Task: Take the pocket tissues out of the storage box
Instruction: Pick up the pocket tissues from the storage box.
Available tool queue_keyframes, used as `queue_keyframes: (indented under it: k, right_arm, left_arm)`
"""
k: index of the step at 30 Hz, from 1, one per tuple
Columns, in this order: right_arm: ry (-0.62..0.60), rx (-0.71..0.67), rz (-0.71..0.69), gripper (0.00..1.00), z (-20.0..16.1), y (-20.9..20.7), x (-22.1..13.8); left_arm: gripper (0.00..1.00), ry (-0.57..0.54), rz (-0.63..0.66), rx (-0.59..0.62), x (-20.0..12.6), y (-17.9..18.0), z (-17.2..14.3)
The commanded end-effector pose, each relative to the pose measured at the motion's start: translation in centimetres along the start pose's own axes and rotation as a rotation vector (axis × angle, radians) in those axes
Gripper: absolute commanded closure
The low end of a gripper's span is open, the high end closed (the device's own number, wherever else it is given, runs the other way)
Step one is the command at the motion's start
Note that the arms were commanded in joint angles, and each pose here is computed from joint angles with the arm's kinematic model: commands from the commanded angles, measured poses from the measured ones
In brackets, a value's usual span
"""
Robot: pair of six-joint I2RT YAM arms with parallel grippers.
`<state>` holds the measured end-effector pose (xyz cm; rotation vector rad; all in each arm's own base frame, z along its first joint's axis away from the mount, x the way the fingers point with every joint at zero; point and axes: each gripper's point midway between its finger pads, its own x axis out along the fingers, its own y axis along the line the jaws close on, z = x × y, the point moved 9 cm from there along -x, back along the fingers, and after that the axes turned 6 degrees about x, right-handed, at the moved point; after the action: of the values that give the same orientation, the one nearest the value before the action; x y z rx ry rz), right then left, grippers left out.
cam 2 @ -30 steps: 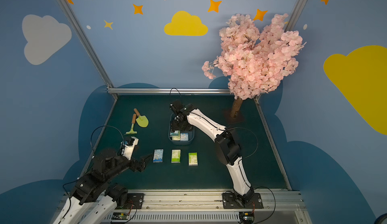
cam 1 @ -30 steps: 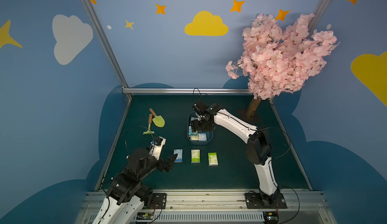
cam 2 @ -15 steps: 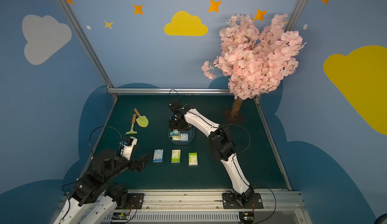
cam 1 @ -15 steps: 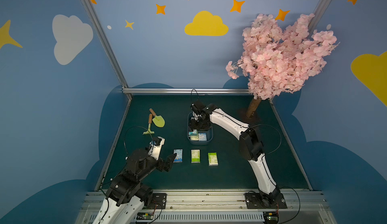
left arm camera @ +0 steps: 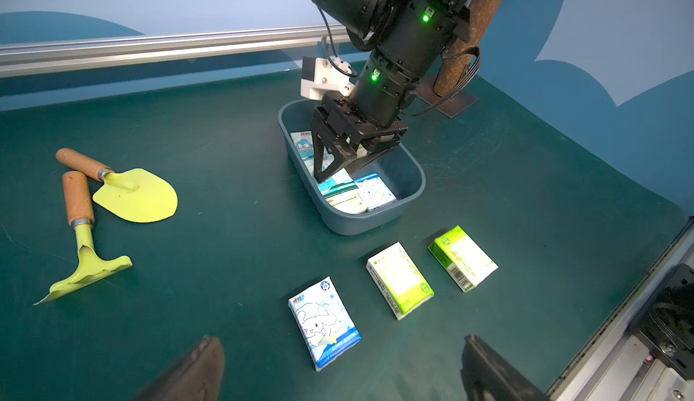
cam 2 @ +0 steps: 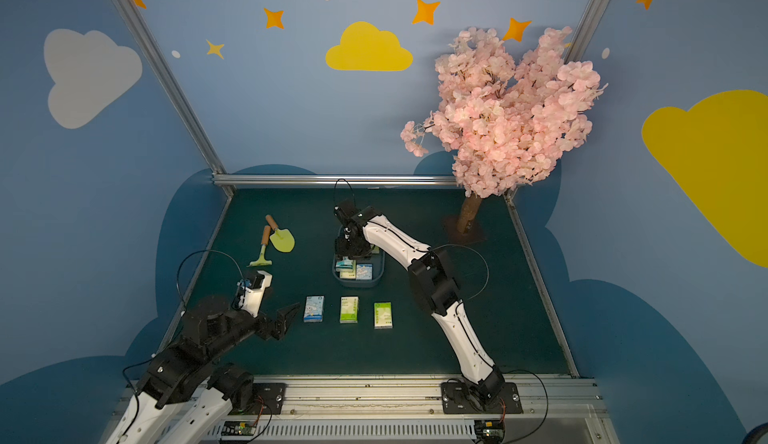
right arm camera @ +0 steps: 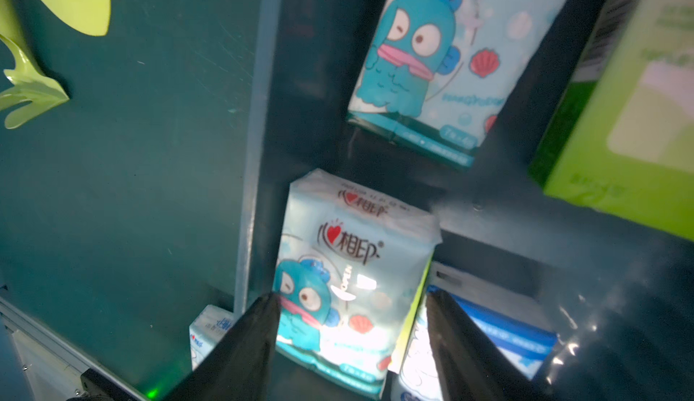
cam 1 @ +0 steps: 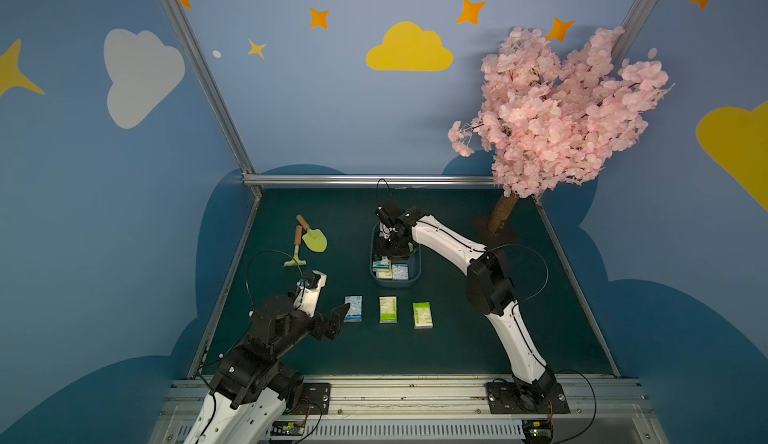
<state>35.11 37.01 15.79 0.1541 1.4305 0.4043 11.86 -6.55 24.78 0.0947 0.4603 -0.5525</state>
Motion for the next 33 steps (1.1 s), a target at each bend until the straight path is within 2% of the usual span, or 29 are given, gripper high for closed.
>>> queue_keyframes:
  k: [1,9,15,19,23,26,33]
  right_arm:
    - [0.008,0.001,-0.026,0.33,0.0,-0.4,0.3]
    - [0.028,-0.007,-0.102,0.31,-0.1,-1.7,0.8]
    - [-0.003,-0.025,-0.194,0.31,0.0,-2.8,-0.8]
    - [-0.025,-0.072,-0.131,0.3,0.2,-1.8,-1.9]
    - [-0.048,-0.123,-0.095,0.24,0.1,-0.7,-2.4]
    - [-0.041,-0.126,-0.09,0.19,0.0,-0.6,-2.0]
    - [-0.012,-0.129,-0.082,0.17,-0.1,-0.5,-0.6]
  left_arm:
    - [0.0,0.002,0.011,0.005,0.1,0.1,-0.2]
    - [0.0,0.007,0.013,0.004,0.2,0.2,-0.3]
    - [0.0,0.009,0.016,0.003,0.2,0.2,-0.3]
    - [0.0,0.012,0.017,0.003,0.3,0.2,-0.3]
    - [0.0,0.013,0.016,0.003,0.3,0.2,-0.3]
    - [0.0,0.013,0.022,0.002,0.3,0.2,-0.3]
    - [0.0,0.011,0.028,0.003,0.2,0.3,-0.3]
